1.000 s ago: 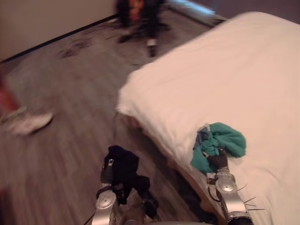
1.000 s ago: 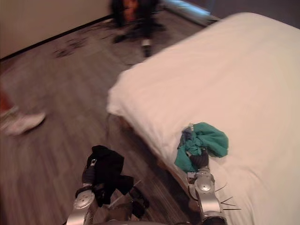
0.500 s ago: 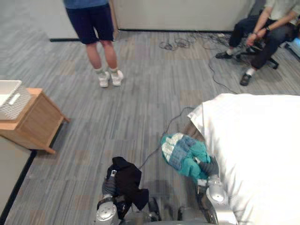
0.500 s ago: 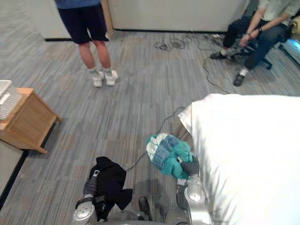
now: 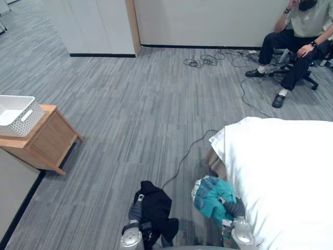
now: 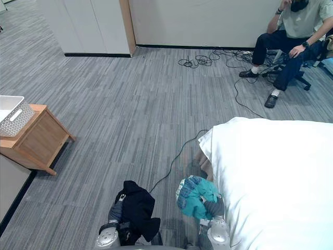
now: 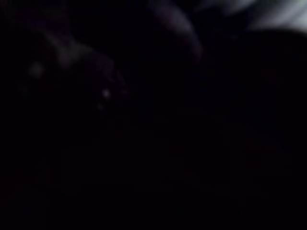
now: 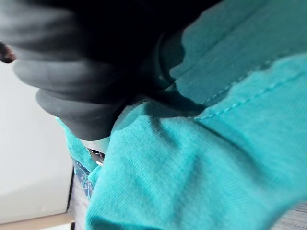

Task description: Tidy the bed and pick cloth on bed and put in laundry

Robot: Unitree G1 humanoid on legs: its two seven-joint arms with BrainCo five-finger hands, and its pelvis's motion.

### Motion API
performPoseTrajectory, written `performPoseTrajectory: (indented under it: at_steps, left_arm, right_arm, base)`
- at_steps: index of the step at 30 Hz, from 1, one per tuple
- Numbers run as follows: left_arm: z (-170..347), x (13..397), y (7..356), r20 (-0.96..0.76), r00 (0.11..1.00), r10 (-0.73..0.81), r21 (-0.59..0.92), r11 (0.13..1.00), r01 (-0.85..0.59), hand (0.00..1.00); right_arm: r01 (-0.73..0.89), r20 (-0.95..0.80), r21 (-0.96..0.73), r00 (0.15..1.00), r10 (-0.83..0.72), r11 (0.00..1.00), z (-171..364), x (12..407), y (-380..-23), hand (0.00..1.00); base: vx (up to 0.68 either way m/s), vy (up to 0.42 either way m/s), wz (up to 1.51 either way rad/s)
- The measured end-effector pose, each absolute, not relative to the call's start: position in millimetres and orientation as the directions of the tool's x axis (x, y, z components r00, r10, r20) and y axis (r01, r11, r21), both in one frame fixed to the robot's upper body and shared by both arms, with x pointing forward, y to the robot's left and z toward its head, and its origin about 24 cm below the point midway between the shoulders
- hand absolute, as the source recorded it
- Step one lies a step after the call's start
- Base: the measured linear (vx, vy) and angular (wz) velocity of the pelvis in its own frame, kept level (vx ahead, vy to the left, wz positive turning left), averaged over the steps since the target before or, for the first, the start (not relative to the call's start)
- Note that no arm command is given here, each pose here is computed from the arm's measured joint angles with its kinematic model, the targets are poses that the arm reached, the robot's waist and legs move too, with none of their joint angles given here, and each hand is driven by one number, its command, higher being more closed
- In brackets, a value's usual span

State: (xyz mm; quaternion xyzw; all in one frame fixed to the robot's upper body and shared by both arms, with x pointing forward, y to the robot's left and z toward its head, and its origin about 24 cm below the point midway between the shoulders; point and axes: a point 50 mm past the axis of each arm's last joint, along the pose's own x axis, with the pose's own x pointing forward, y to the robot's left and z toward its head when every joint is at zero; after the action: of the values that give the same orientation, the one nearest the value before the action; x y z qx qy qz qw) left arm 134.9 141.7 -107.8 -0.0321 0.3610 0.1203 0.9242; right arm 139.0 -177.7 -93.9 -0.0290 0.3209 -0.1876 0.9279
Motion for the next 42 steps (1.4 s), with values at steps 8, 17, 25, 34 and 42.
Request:
performPoseTrajectory:
  at_steps: [8, 17, 25, 34, 42]
  left_arm:
    - [-115, 132, 179, -0.691, 0.642, 0.332, 0.076, 0.917, -0.392, 1.00]
    - [-110, 132, 186, -0.672, 0.651, 0.352, 0.068, 0.905, -0.420, 1.00]
    - [-109, 131, 202, -0.667, 0.645, 0.374, 0.134, 0.911, -0.390, 1.00]
    - [-90, 173, 195, -0.575, 0.747, 0.334, 0.097, 0.934, -0.343, 1.00]
    - [-105, 146, 177, -0.656, 0.681, 0.326, 0.001, 0.902, -0.431, 1.00]
  right_arm:
    - [0.376, -0.660, -0.191, 0.635, -0.402, 0.907, -108, 125, -190, 1.00]
    - [0.372, -0.526, -0.217, 0.734, -0.429, 0.903, -81, 174, -214, 1.00]
    - [0.281, -0.550, -0.201, 0.761, -0.345, 0.938, -85, 183, -192, 1.00]
    - [0.265, -0.444, -0.218, 0.830, -0.338, 0.939, -60, 203, -196, 1.00]
    - [0.168, -0.369, -0.262, 0.893, -0.259, 0.950, -42, 226, -192, 1.00]
  base:
    - [0.00, -0.045, 0.09]
    - [0.16, 0.045, -0.01]
    - [0.56, 0.190, -0.14]
    - [0.66, -0.138, 0.67]
    - [0.76, -0.451, 0.27]
